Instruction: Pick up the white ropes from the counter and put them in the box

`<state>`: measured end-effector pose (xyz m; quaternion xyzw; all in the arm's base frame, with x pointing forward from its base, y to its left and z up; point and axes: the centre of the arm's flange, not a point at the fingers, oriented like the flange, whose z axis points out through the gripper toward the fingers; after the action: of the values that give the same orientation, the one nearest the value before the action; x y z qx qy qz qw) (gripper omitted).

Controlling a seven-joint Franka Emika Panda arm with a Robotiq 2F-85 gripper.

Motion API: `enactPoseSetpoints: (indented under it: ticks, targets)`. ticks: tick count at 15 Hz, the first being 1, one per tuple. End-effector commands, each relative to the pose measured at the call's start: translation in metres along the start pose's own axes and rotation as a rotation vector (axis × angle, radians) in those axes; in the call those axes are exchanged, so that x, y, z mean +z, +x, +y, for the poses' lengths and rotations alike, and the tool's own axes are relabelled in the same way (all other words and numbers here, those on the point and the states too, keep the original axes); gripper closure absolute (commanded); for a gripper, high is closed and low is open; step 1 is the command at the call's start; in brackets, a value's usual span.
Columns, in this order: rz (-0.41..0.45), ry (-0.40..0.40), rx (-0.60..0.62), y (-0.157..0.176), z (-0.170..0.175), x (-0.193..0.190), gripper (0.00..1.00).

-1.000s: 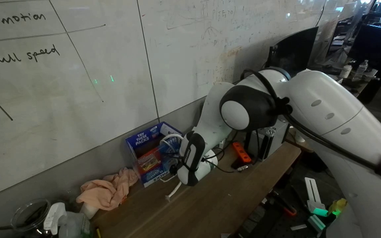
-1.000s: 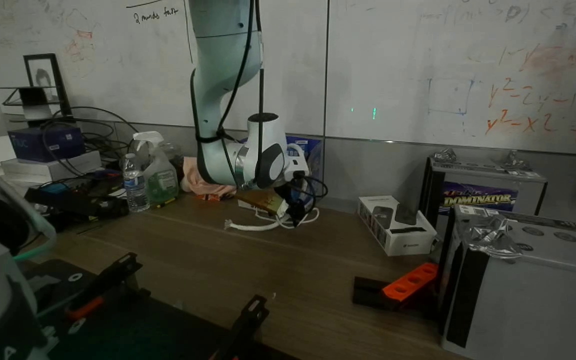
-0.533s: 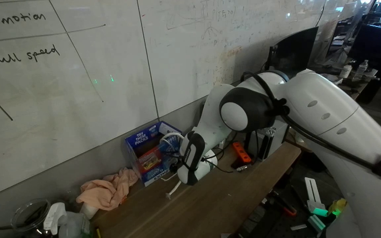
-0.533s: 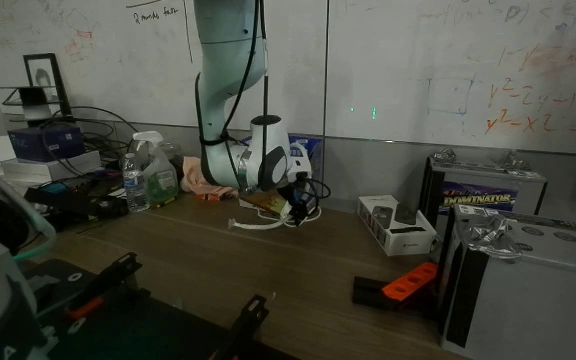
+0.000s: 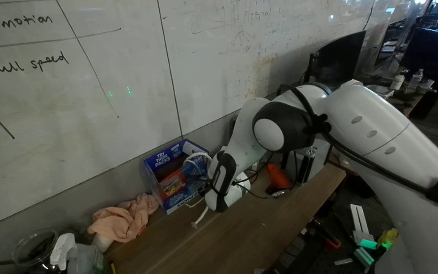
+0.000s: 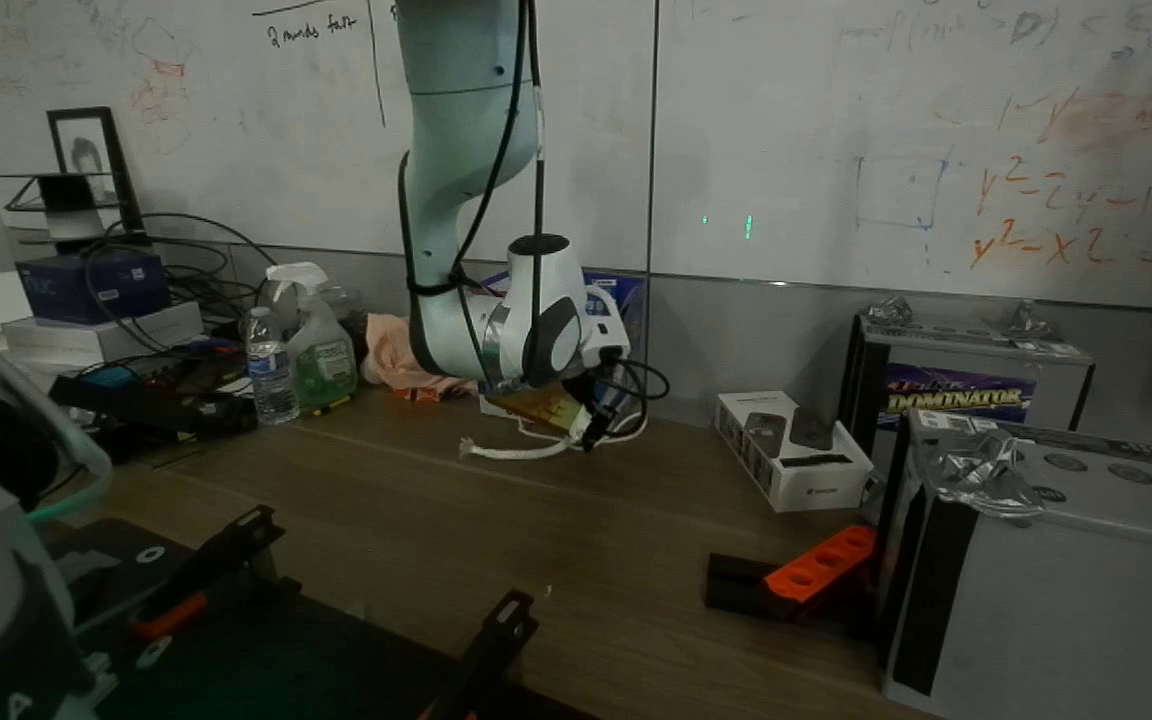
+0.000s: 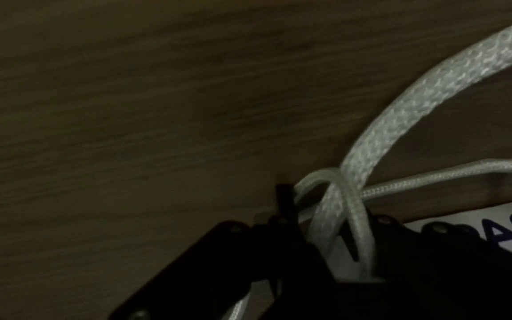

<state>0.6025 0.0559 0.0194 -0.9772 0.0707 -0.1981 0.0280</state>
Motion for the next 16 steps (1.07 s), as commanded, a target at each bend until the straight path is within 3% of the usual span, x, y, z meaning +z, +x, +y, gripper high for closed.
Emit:
enactPoseSetpoints:
  ticks: [1,6,12,16]
  targets:
    - [0.014,0.016,-0.020,0.008,-0.005,0.002,0.98]
    - [-0.079,0.079,-0.067,0.029,-0.035,-0.024,0.96]
    - [-0.214,0.181,-0.128,0.086,-0.091,-0.116,0.96]
    - [-0.294,0.243,-0.100,0.132,-0.121,-0.179,0.97]
